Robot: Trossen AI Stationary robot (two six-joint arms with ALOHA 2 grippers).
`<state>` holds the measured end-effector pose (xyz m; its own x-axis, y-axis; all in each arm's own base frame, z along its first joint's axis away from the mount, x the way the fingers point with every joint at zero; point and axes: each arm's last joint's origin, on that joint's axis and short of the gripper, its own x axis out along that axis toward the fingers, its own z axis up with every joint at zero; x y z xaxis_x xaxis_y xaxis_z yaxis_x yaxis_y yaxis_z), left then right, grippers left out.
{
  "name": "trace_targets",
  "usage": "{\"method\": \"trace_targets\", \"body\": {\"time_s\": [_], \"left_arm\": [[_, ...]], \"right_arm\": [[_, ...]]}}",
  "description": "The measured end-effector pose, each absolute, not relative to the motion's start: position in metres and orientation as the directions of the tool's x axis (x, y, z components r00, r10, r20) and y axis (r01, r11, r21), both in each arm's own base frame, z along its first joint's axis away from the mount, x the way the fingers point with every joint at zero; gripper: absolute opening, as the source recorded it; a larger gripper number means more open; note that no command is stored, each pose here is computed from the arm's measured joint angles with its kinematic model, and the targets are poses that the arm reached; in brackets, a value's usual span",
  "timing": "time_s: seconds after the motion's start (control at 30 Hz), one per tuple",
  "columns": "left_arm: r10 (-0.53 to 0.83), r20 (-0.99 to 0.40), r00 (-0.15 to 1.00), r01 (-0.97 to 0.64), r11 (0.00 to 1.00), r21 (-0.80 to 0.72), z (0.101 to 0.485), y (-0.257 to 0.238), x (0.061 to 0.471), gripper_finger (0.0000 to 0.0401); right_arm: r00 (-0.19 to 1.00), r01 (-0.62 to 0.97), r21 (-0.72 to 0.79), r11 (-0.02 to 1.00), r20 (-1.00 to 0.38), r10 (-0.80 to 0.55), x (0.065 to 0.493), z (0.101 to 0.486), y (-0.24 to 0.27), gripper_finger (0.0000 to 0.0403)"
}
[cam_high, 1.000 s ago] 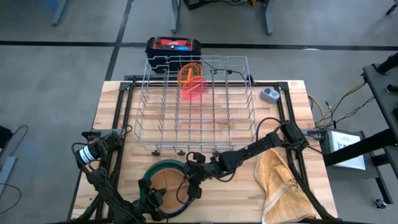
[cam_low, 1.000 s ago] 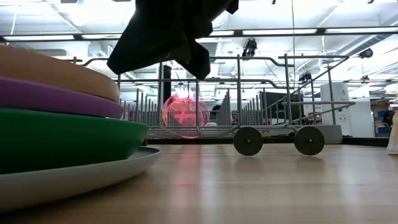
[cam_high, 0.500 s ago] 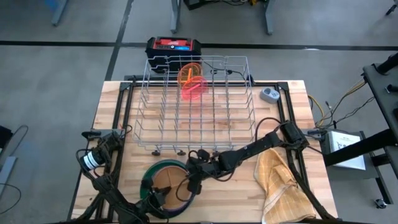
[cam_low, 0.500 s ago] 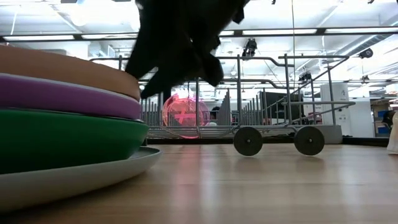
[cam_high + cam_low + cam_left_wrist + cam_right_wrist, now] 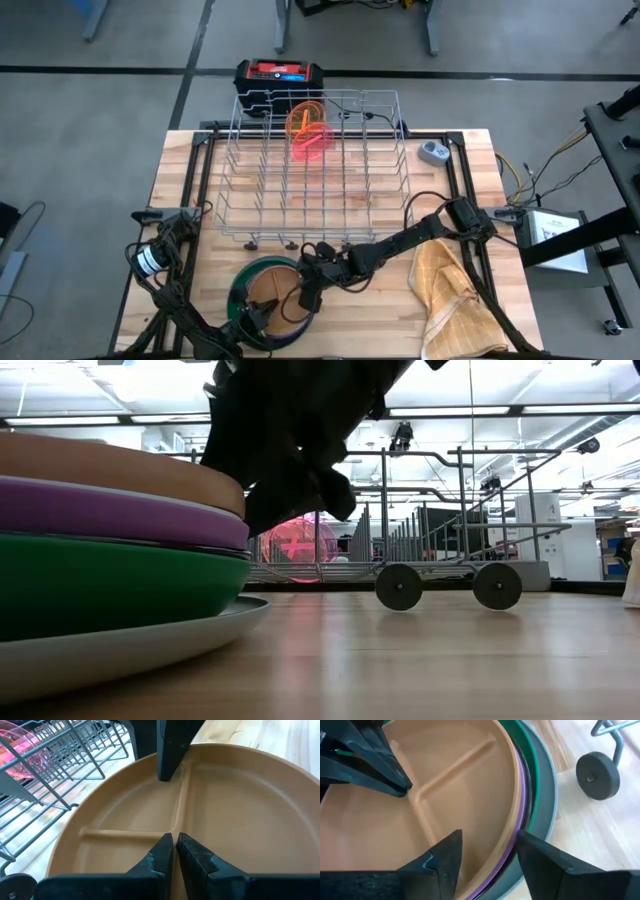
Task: Sort dishes
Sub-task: Put the brown plate into the dish rack
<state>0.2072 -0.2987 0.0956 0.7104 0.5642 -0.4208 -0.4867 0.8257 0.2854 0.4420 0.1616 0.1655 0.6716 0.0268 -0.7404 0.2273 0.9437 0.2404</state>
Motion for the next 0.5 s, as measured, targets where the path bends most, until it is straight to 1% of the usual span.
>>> {"method": "trace_targets", "body": {"time_s": [0.1, 0.27, 0.33, 0.5], "left_arm": [[0.565, -0.420, 0.711, -0.488, 0.825, 0.285, 0.096, -0.299, 0.208, 0.0021], [0.565, -0.390, 0.727, -0.485, 0.825, 0.291, 0.095, -0.298, 0.208, 0.0021], [0.563, -0.380, 0.734, -0.486, 0.826, 0.286, 0.097, -0.298, 0.209, 0.0021], [0.573, -0.390, 0.720, -0.482, 0.818, 0.313, 0.107, -0.298, 0.209, 0.0021]], "right_arm": [[0.683, 0.218, 0.218, 0.951, -0.730, 0.011, 0.443, 0.166, 0.161, 0.0123], [0.697, 0.229, 0.194, 0.954, -0.717, -0.022, 0.445, 0.167, 0.158, 0.0026], [0.694, 0.224, 0.176, 0.959, -0.720, -0.030, 0.445, 0.166, 0.158, 0.0012], [0.691, 0.210, 0.163, 0.964, -0.722, -0.028, 0.444, 0.167, 0.159, 0.0005]]}}
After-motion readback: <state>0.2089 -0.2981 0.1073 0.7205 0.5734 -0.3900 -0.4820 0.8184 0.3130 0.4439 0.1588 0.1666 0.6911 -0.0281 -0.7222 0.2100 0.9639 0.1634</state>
